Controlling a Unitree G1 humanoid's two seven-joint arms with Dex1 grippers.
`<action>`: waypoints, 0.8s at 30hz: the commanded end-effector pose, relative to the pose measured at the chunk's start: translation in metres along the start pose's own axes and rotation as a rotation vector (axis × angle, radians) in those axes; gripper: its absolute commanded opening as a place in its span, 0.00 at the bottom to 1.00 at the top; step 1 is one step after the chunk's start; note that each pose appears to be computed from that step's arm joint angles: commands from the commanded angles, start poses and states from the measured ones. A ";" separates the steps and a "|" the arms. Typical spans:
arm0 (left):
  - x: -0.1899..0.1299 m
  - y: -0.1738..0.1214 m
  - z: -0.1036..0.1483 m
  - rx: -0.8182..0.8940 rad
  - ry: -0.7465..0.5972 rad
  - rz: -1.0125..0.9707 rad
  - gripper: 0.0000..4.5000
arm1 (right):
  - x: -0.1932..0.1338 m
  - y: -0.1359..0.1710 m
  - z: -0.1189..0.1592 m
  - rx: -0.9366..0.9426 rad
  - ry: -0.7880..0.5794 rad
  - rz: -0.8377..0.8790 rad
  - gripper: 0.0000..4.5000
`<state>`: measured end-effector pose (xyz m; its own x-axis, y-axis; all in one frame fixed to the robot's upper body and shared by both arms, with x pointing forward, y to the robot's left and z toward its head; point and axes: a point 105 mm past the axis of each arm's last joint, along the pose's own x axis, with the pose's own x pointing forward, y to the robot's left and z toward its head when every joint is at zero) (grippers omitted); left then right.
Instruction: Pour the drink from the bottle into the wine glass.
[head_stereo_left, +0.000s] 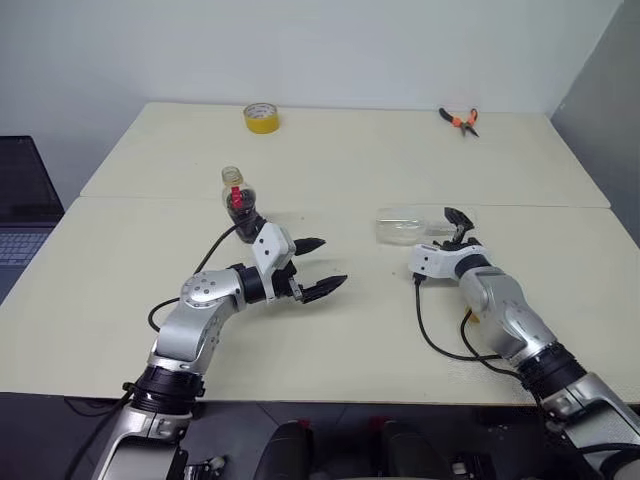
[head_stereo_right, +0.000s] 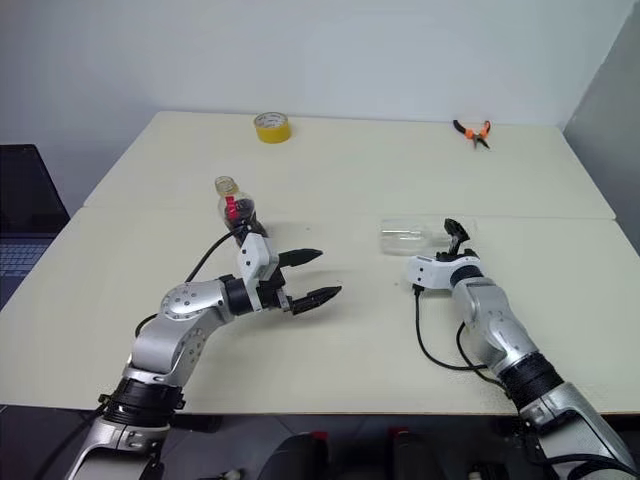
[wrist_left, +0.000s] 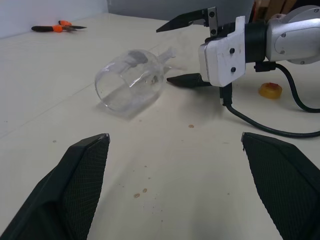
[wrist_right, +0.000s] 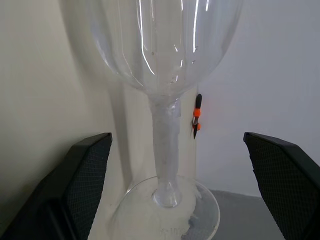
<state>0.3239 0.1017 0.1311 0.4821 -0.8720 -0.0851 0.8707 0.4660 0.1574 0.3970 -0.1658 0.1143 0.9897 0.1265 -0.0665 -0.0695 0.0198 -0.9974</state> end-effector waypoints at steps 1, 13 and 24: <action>0.002 0.004 0.009 0.027 -0.046 0.008 0.99 | 0.008 -0.012 -0.004 -0.037 0.001 -0.058 1.00; 0.009 0.005 0.010 0.029 -0.059 0.004 1.00 | 0.021 -0.012 -0.003 -0.021 0.012 -0.084 0.07; -0.023 0.019 0.016 0.045 -0.112 0.129 1.00 | -0.013 -0.073 0.012 0.311 -0.109 -0.257 0.02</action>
<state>0.3315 0.1176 0.1334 0.5616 -0.8272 -0.0199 0.8190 0.5523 0.1553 0.3974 -0.1652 0.1569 0.9843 0.1381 0.1100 0.0744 0.2404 -0.9678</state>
